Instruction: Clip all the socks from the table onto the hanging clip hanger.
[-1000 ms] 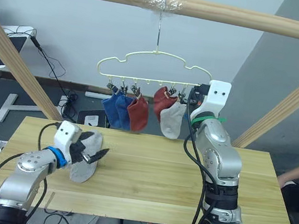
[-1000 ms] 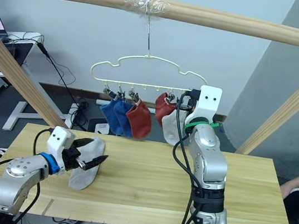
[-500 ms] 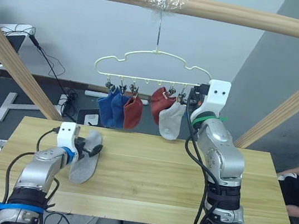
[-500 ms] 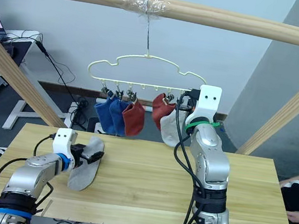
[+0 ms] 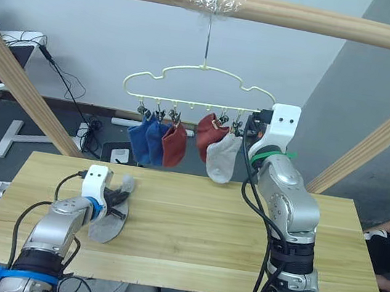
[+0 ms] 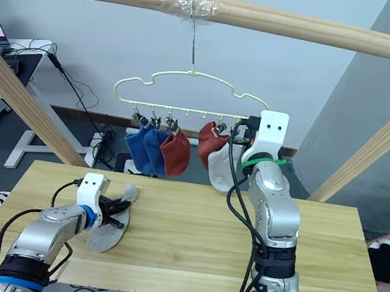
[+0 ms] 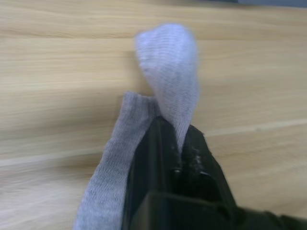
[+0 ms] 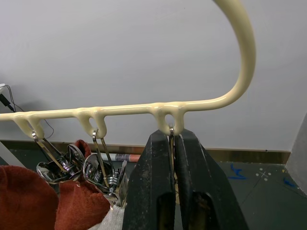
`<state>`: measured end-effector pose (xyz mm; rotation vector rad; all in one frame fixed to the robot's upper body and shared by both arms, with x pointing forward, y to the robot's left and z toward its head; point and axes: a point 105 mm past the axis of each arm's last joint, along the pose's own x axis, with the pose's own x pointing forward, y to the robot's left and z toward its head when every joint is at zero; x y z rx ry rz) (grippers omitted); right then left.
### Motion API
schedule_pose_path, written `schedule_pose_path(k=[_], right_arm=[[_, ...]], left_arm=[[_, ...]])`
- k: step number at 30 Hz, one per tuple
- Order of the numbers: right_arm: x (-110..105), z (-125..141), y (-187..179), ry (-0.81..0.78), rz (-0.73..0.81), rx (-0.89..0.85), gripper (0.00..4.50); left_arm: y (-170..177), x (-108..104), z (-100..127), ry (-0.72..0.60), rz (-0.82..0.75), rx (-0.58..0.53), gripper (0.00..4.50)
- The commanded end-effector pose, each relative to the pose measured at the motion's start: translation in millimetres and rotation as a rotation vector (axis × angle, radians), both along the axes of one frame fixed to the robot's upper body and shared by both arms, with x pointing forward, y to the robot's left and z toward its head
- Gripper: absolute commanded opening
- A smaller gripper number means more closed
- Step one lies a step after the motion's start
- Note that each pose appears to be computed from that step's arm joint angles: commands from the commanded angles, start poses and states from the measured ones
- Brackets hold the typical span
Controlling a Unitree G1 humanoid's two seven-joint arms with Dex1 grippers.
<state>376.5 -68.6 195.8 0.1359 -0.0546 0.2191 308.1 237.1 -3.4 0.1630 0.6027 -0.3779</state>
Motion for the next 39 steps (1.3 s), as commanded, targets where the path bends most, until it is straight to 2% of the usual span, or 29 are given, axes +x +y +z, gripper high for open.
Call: schedule_pose_path(k=[1,3,6,7,10,13,16,24,31,39], right_arm=[[-5,18,1,-0.063,0.010,0.019,0.00],[-5,18,1,-0.063,0.008,0.020,0.00],[-5,18,0,-0.064,0.007,0.019,0.00],[-5,19,1,-0.064,0.007,0.018,0.00],[-5,19,0,-0.064,0.006,0.018,0.00],[-6,18,-1,-0.064,0.003,0.019,0.00],[-6,19,-1,-0.065,0.000,0.021,0.00],[-8,21,-1,-0.060,0.000,0.037,0.00],[-9,21,2,-0.053,0.012,0.043,0.00],[-11,19,1,-0.038,0.012,0.044,0.00]], left_arm=[[-47,-2,19,-0.095,-0.238,-0.046,0.03],[-82,-4,37,-0.173,-0.378,-0.130,0.03],[-132,-11,76,-0.311,-0.557,-0.326,0.03],[-142,-14,81,-0.321,-0.600,-0.346,0.03],[-165,-20,84,-0.350,-0.751,-0.295,0.03],[-186,-15,96,-0.424,-0.807,-0.299,0.03],[-205,5,113,-0.530,-0.779,-0.308,0.03],[-230,42,126,-0.723,-0.731,-0.143,0.03],[-232,52,123,-0.765,-0.732,-0.061,0.03],[-226,65,126,-0.785,-0.679,-0.024,0.03]])
